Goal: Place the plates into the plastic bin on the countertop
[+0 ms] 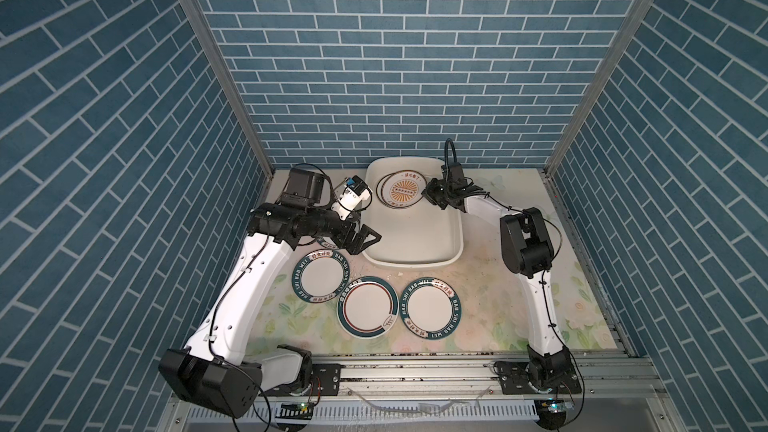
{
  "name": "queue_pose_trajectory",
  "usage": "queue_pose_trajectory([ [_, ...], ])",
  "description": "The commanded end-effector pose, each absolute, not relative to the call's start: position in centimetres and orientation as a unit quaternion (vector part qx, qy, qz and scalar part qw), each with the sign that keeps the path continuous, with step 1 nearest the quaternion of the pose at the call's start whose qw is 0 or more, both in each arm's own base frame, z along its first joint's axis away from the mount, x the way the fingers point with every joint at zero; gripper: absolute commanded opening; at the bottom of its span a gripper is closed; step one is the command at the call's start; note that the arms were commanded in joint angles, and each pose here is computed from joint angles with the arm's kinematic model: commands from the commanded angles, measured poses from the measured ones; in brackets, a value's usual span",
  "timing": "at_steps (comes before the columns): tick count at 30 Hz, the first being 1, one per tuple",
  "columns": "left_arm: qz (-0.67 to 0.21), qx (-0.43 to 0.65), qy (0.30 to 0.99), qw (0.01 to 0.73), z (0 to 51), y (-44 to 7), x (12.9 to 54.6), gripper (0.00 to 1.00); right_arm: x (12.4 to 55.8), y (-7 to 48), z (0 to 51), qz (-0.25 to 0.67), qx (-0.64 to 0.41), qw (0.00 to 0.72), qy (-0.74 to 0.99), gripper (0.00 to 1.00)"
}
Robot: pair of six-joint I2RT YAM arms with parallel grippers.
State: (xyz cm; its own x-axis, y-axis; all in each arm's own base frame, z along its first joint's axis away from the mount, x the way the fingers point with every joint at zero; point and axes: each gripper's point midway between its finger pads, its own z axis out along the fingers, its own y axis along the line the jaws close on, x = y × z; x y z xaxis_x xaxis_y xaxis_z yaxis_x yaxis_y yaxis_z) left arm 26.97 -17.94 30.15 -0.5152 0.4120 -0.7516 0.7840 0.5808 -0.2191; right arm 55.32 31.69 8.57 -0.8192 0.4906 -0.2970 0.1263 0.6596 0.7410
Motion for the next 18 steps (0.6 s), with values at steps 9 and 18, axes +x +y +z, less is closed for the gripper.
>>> queue_pose_trajectory([
  [9, -0.286, 0.368, 0.820, 0.332, 30.7, -18.2, 26.7, 1.00, 56.8, 33.4, 9.1, 0.413, 0.189, 0.244, 0.857, 0.05],
  [18, -0.290, 0.368, 0.819, 0.332, 30.8, -18.3, 26.8, 0.99, 56.8, 33.5, 8.4, 0.414, 0.194, 0.235, 0.858, 0.10],
])
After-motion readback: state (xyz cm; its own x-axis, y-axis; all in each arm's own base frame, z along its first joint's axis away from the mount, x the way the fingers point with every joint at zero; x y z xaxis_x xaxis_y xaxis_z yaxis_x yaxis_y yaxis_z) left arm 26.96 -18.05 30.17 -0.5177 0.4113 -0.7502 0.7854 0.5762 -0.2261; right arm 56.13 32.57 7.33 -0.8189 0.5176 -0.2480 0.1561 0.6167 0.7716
